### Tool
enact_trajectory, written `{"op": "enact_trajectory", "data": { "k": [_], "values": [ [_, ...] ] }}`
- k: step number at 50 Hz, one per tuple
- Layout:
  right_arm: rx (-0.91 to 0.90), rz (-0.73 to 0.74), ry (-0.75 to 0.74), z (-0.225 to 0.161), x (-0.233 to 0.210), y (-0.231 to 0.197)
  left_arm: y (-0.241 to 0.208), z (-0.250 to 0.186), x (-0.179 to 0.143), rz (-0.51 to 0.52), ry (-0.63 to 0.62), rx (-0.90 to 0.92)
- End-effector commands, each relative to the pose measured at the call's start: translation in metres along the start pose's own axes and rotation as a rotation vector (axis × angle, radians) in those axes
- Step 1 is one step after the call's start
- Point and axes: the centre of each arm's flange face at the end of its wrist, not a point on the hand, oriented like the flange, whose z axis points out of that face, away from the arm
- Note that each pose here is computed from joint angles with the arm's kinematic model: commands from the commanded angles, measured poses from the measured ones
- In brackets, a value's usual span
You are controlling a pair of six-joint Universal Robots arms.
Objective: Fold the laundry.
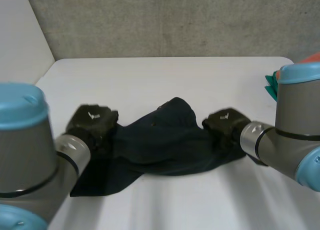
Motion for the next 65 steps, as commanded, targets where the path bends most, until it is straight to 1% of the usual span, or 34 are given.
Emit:
{"op": "enact_trajectory", "data": {
  "k": [1,4,5,8,9,11,12,16,20,22,27,28,31,32,35,36,37,39,40,43,44,47,48,50,51,54,56,58,61,62,65],
  "values": [
    [0.327,-0.140,0.158,-0.070,0.014,-0.090,-0.084,-0.060,-0.035,-0.064,-0.052,0.218],
    [0.453,-0.172,0.226,-0.105,0.021,-0.122,-0.115,-0.086,-0.050,-0.080,-0.079,0.330],
    [0.523,-0.180,0.264,-0.125,0.027,-0.139,-0.133,-0.102,-0.058,-0.087,-0.089,0.400],
    [0.591,-0.187,0.303,-0.144,0.033,-0.157,-0.156,-0.128,-0.070,-0.094,-0.106,0.492],
    [0.621,-0.192,0.319,-0.156,0.035,-0.166,-0.168,-0.144,-0.078,-0.097,-0.118,0.538],
    [0.649,-0.201,0.330,-0.171,0.034,-0.174,-0.178,-0.157,-0.084,-0.099,-0.128,0.572],
    [0.678,-0.215,0.342,-0.185,0.033,-0.183,-0.185,-0.168,-0.089,-0.102,-0.139,0.593],
    [0.746,-0.234,0.383,-0.216,0.036,-0.200,-0.197,-0.187,-0.098,-0.108,-0.151,0.628],
    [0.774,-0.241,0.384,-0.226,0.036,-0.206,-0.203,-0.192,-0.102,-0.117,-0.155,0.646],
    [0.775,-0.239,0.370,-0.224,0.034,-0.206,-0.202,-0.190,-0.101,-0.120,-0.147,0.642],
    [0.706,-0.218,0.320,-0.192,0.034,-0.197,-0.193,-0.165,-0.098,-0.130,-0.110,0.586],
    [0.674,-0.209,0.295,-0.177,0.032,-0.193,-0.189,-0.146,-0.099,-0.133,-0.110,0.550],
    [0.618,-0.195,0.267,-0.153,0.029,-0.186,-0.177,-0.104,-0.103,-0.143,-0.112,0.474],
    [0.578,-0.186,0.250,-0.136,0.027,-0.180,-0.167,-0.076,-0.104,-0.156,-0.106,0.422],
    [0.528,-0.179,0.237,-0.109,0.024,-0.170,-0.148,-0.034,-0.104,-0.180,-0.093,0.339],
    [0.506,-0.176,0.247,-0.088,0.023,-0.165,-0.136,-0.007,-0.104,-0.195,-0.085,0.300],
    [0.495,-0.175,0.256,-0.075,0.024,-0.162,-0.129,0.008,-0.104,-0.203,-0.082,0.282],
    [0.495,-0.179,0.283,-0.051,0.026,-0.159,-0.114,0.037,-0.103,-0.213,-0.079,0.243],
    [0.503,-0.184,0.322,-0.029,0.029,-0.156,-0.102,0.063,-0.102,-0.219,-0.079,0.223],
    [0.522,-0.213,0.366,0.006,0.028,-0.149,-0.084,0.098,-0.099,-0.222,-0.078,0.210],
    [0.554,-0.246,0.381,0.032,0.023,-0.143,-0.075,0.120,-0.096,-0.221,-0.076,0.217],
    [0.635,-0.305,0.421,0.065,0.018,-0.138,-0.065,0.148,-0.096,-0.219,-0.085,0.251],
    [0.689,-0.333,0.469,0.084,0.018,-0.134,-0.062,0.162,-0.101,-0.216,-0.103,0.291],
    [0.740,-0.357,0.520,0.100,0.016,-0.130,-0.064,0.172,-0.111,-0.215,-0.138,0.345],
    [0.789,-0.375,0.575,0.109,0.019,-0.130,-0.068,0.178,-0.120,-0.212,-0.172,0.396],
    [0.832,-0.395,0.645,0.112,0.024,-0.132,-0.075,0.177,-0.133,-0.209,-0.223,0.449],
    [0.823,-0.387,0.686,0.107,0.030,-0.134,-0.081,0.167,-0.141,-0.207,-0.262,0.457],
    [0.812,-0.369,0.701,0.099,0.036,-0.137,-0.084,0.158,-0.145,-0.202,-0.275,0.452],
    [0.768,-0.324,0.695,0.076,0.042,-0.142,-0.085,0.134,-0.143,-0.166,-0.281,0.420],
    [0.722,-0.306,0.670,0.063,0.042,-0.141,-0.081,0.121,-0.140,-0.140,-0.278,0.386],
    [0.639,-0.283,0.603,0.041,0.038,-0.134,-0.073,0.099,-0.133,-0.093,-0.267,0.329]
  ]
}}
